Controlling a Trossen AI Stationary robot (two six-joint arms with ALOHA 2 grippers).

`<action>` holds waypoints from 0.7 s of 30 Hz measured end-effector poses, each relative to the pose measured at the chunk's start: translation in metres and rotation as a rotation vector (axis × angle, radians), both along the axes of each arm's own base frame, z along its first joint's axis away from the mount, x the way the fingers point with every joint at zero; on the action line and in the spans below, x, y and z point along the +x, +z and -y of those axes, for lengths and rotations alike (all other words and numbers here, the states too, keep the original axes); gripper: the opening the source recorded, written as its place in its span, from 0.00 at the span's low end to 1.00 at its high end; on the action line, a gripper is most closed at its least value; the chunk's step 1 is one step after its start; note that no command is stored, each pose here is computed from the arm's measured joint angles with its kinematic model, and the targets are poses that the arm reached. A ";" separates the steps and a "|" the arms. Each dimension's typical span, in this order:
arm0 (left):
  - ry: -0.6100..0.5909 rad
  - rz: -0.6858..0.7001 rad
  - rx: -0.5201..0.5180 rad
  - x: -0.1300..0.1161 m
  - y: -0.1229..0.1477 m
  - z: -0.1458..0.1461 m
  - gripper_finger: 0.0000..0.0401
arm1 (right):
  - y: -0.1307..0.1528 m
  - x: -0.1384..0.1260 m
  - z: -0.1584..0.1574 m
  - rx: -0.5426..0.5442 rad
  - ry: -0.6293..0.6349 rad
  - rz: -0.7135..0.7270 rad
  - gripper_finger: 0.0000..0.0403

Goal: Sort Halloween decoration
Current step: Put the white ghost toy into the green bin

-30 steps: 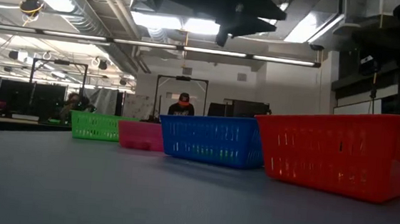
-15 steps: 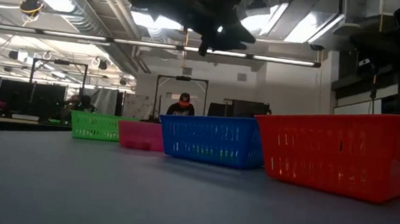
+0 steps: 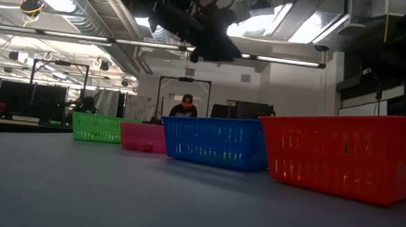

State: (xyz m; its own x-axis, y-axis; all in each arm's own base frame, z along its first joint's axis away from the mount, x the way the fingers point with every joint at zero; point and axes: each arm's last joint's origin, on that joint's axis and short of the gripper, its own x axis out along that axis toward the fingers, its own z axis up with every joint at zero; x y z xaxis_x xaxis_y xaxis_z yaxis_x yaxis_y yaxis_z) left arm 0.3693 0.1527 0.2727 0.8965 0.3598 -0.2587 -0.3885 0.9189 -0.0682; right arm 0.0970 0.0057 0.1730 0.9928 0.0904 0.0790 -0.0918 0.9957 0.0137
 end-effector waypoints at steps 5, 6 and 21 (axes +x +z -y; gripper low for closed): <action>0.086 -0.066 -0.033 -0.017 -0.007 -0.032 0.36 | -0.005 0.000 0.000 0.003 -0.003 -0.052 0.01; 0.097 -0.082 -0.044 -0.021 -0.009 -0.038 0.36 | -0.005 0.000 0.000 0.003 -0.004 -0.052 0.01; 0.102 -0.517 -0.100 -0.063 -0.052 -0.075 0.36 | -0.006 0.000 0.001 0.003 -0.037 -0.059 0.01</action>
State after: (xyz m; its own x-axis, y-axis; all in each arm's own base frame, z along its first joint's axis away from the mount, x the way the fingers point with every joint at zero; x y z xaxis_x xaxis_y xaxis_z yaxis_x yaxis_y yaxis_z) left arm 0.3064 0.2279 0.2210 0.6048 0.3895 -0.6946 -0.4820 0.8734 0.0700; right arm 0.0974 0.0047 0.1673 0.9984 0.0533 0.0200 -0.0537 0.9983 0.0208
